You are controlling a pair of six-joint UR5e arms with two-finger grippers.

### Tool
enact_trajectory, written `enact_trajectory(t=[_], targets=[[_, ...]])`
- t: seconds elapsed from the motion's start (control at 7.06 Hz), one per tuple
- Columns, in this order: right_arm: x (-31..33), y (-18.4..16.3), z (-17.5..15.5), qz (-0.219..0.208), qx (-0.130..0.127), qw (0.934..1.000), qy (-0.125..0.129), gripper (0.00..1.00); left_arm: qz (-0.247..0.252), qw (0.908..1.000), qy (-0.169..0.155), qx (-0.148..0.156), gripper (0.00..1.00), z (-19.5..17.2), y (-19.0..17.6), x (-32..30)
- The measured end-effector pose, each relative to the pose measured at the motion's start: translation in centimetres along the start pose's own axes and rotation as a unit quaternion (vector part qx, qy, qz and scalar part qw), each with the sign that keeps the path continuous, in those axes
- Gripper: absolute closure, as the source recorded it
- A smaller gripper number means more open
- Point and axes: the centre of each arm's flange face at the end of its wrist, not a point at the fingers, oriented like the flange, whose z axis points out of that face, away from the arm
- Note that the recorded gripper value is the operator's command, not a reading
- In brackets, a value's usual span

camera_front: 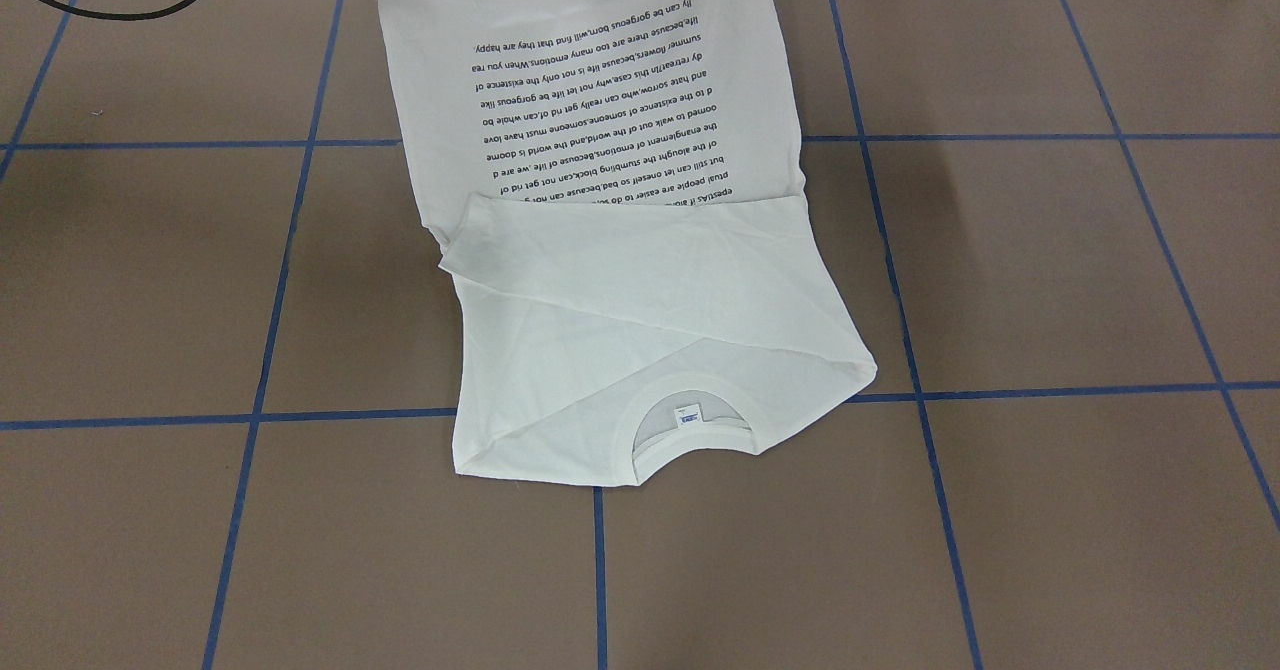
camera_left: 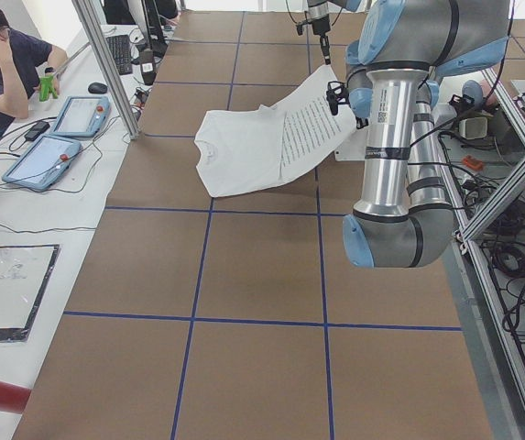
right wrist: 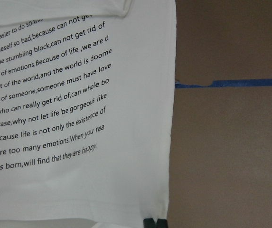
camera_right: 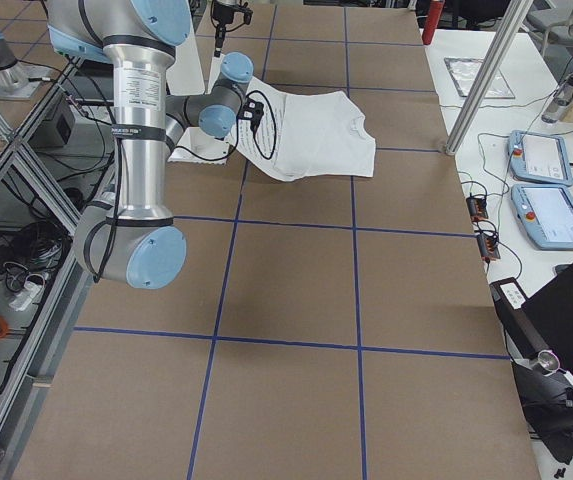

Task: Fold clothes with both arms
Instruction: 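Lift both hem corners and fold them over toward the collar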

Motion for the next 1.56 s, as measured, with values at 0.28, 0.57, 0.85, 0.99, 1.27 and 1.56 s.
enact_trajectory(t=[0.28,0.57,0.85,0.99,1.27,1.56], targets=[[-0.3,-3.4,-0.9,0.009,0.034,0.9993,-0.009,1.0,-0.019,0.9996,-0.008,0.021,1.0,-0.3,-1.8,-0.2],[-1.9,-9.0,-1.1,0.02,0.071,0.9972,-0.016,1.0,-0.039,0.9975,-0.007,0.059,1.0,-1.1,-5.1,-0.4],[-2.8,-12.7,-3.2,0.023,0.107,0.9937,-0.026,1.0,-0.052,0.9942,-0.01,0.093,1.0,-2.1,-10.0,-0.6],[-3.1,-14.7,-4.4,0.025,0.126,0.9912,-0.029,1.0,-0.066,0.9918,-0.01,0.108,1.0,-2.4,-13.2,-0.1],[-4.6,-19.1,-5.3,0.035,0.163,0.9857,-0.026,1.0,-0.099,0.9838,-0.015,0.149,1.0,-2.9,-20.1,0.8],[-6.7,-23.7,-4.7,0.019,0.185,0.9825,-0.011,1.0,-0.104,0.9758,-0.034,0.19,1.0,-4.5,-26.6,-0.7]])
